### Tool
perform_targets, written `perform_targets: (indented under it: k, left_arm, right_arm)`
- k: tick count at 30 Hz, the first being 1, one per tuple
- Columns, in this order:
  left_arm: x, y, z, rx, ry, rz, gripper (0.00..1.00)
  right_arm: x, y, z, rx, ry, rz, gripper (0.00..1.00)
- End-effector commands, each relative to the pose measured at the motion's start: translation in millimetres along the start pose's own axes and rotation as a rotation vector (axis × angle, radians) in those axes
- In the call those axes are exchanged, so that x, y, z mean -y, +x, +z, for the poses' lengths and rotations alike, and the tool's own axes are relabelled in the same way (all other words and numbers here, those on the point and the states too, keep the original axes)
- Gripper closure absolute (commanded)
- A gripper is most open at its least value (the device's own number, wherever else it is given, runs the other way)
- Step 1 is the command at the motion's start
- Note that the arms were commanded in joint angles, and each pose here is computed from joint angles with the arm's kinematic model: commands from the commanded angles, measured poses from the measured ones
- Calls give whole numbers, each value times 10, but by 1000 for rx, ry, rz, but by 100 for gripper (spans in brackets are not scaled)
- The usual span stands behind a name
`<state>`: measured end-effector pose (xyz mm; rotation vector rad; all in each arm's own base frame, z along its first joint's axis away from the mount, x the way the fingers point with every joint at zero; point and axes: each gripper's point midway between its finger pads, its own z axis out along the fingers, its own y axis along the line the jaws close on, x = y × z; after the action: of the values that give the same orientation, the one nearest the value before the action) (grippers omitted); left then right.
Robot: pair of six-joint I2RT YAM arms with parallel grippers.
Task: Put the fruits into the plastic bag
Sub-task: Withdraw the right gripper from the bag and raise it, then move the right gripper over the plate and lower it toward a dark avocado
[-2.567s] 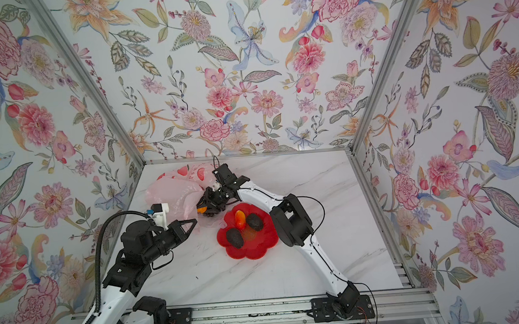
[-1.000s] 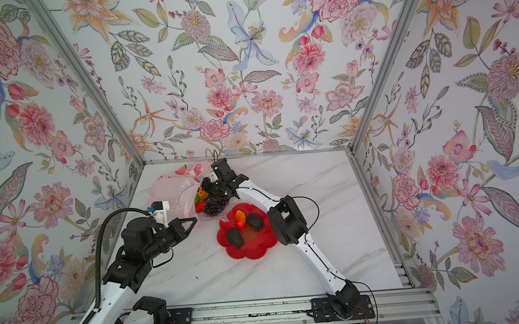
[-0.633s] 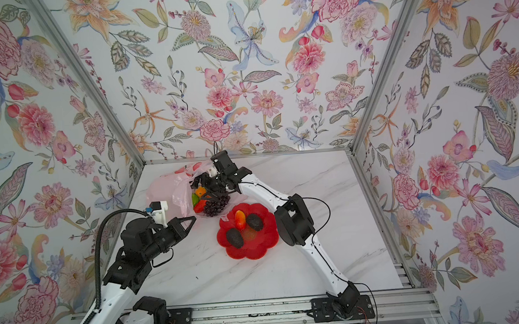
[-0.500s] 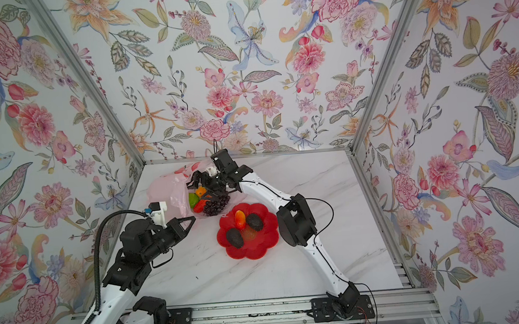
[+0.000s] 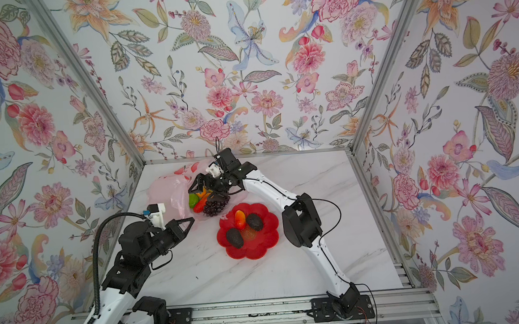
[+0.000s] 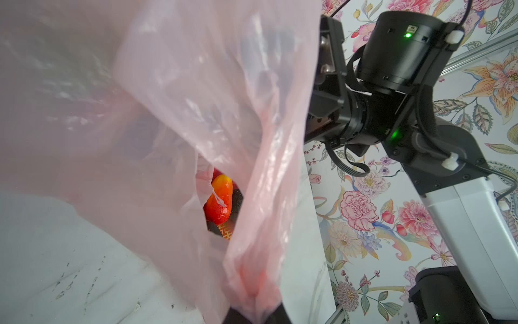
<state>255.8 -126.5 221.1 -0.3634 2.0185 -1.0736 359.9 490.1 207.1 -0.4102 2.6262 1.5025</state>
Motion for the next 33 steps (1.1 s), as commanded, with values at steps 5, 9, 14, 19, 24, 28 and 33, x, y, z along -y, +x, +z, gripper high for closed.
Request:
perform_targets:
  k: [5,9,14,19,24,28,33]
  left_arm:
    - [-105,18,-70,13,-38,-11,100]
    - [-98,25,-74,10,-33,-10,100]
    - [-94,17,-65,8,-33,-9,100]
    - [-113,29,-51,3,-35,-10,100]
    - [-142,46,-36,-3,-39,-14,100]
    - [-156,54,-10,-5,-36,-18,100]
    - [-177,63,19,-8,-34,-18,100]
  right_arm:
    - [-293,98,-731,117,209,-302,1]
    - [-294,148,-1015,219,354,-515,1]
    - [-35,179,-1407,323,440,-481,1]
    - [360,271,-1771,361,479,-390,1]
    - [786,468,-2169,371,569,-277,1]
    - [1077,704,-2385,338,655,-212,1]
    - [1277,1007,-2430,209,729,-200,1]
